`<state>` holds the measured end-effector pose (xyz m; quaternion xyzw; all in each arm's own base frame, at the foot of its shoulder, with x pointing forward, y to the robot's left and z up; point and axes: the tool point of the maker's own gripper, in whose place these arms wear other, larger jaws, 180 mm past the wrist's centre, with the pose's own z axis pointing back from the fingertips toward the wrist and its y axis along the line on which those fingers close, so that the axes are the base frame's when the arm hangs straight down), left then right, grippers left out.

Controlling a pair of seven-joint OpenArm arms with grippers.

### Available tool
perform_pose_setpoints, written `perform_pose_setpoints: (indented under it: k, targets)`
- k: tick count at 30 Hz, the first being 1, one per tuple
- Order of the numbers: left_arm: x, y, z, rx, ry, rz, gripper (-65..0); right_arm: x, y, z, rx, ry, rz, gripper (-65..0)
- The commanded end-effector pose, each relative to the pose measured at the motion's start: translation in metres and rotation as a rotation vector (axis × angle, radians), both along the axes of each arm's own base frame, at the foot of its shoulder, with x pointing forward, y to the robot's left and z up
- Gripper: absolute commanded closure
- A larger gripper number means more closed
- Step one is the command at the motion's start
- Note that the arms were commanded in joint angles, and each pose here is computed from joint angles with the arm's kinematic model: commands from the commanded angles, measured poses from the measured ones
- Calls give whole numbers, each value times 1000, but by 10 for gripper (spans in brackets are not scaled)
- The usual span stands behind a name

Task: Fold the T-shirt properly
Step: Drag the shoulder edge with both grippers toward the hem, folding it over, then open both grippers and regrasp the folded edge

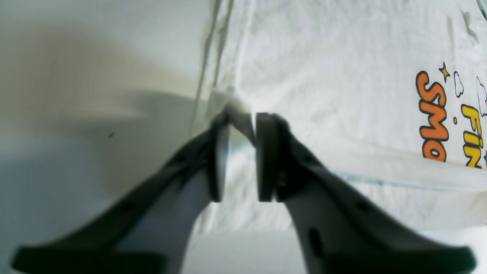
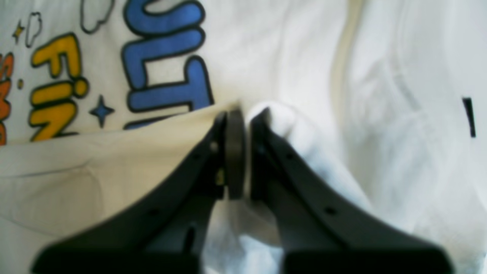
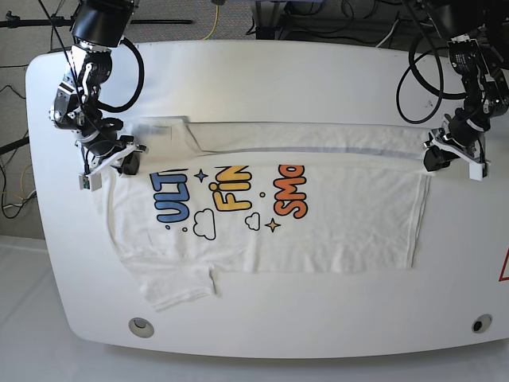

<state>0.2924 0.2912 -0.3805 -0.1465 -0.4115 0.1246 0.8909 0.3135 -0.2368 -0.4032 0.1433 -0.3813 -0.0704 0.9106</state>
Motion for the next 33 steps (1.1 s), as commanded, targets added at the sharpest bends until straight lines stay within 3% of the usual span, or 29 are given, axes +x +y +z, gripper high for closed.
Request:
perform_pose_setpoints:
  k: [1,5,25,33]
  targets:
    - [9,7,19,18,-53,-7,-197,13,-4,16,-13,-65,3,-134]
    - [15,10,24,31,-71,-7,-198,20,-3,22,-35,-83,15,-236]
    - [19,15,25,67,-82,-3,-171,28,7,32,-59,-114,66,-247]
    - [21,18,27,103,-70,-5,-114,22,-1,28,-72,-100,48,-254]
